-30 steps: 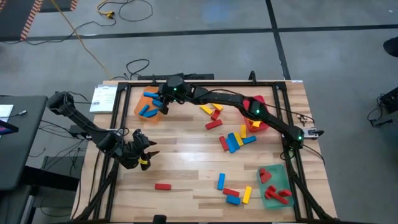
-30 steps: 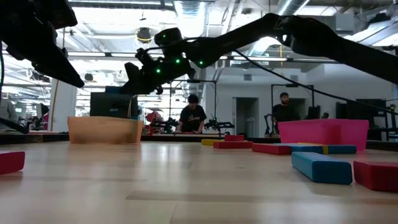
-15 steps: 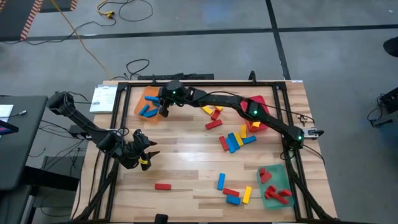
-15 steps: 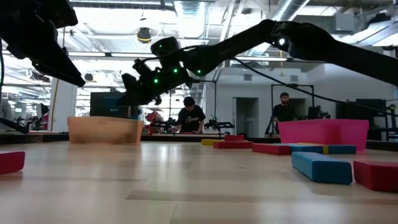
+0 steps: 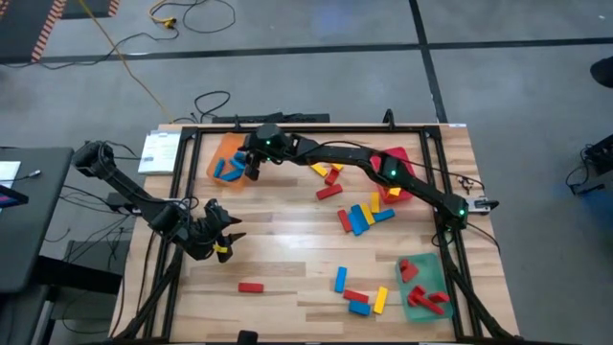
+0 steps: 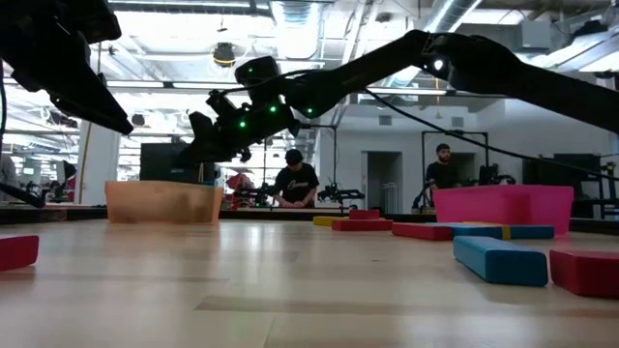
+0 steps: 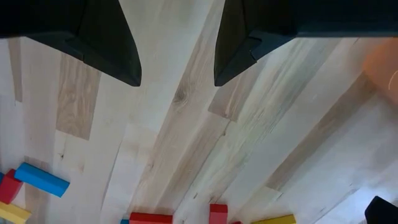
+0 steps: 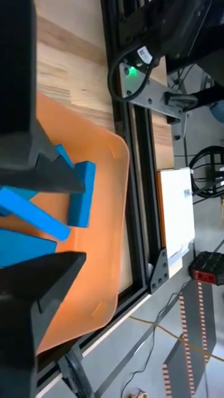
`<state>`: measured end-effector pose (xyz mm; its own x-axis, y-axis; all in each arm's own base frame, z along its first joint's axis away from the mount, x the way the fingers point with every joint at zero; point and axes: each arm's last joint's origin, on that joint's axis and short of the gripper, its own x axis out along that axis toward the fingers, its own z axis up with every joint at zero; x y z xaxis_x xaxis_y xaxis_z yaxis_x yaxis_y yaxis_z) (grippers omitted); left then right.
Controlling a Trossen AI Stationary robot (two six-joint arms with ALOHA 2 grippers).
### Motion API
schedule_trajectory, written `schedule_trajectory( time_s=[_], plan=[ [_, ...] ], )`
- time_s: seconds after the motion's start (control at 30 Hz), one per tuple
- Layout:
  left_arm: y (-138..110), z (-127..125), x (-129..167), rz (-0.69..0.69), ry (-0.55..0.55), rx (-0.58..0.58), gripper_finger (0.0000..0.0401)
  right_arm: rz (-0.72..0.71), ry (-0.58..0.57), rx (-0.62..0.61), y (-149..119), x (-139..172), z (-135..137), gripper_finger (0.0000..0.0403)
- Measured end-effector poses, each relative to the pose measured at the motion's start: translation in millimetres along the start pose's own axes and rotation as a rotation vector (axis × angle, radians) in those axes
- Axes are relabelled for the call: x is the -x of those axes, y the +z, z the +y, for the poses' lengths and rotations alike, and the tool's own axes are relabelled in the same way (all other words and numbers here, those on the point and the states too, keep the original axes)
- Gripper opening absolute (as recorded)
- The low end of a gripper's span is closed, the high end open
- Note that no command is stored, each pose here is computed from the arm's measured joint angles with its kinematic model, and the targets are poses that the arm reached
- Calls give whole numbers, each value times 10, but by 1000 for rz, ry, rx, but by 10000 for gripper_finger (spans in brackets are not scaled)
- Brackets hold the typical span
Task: Sort blocks
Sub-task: Put the blue rectangle block into the orange bin
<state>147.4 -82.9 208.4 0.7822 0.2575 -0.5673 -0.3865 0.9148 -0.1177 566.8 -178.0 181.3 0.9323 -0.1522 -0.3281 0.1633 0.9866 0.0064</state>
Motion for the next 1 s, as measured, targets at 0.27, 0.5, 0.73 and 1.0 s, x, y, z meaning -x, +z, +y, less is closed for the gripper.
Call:
schedule_trajectory(
  time_s=[0.27,0.5,0.73,1.0],
  plan=[
    [0,0,0,0,0,-3,197,40,2,-22,-13,18,3,232],
    [25,-25,1,-21,-20,-49,197,95,32,42,337,280,180,225],
    [85,-81,6,-74,-64,-133,197,170,52,88,763,720,333,219],
    [123,-122,14,-102,-108,-220,197,279,36,112,1162,1342,370,218]
  ],
)
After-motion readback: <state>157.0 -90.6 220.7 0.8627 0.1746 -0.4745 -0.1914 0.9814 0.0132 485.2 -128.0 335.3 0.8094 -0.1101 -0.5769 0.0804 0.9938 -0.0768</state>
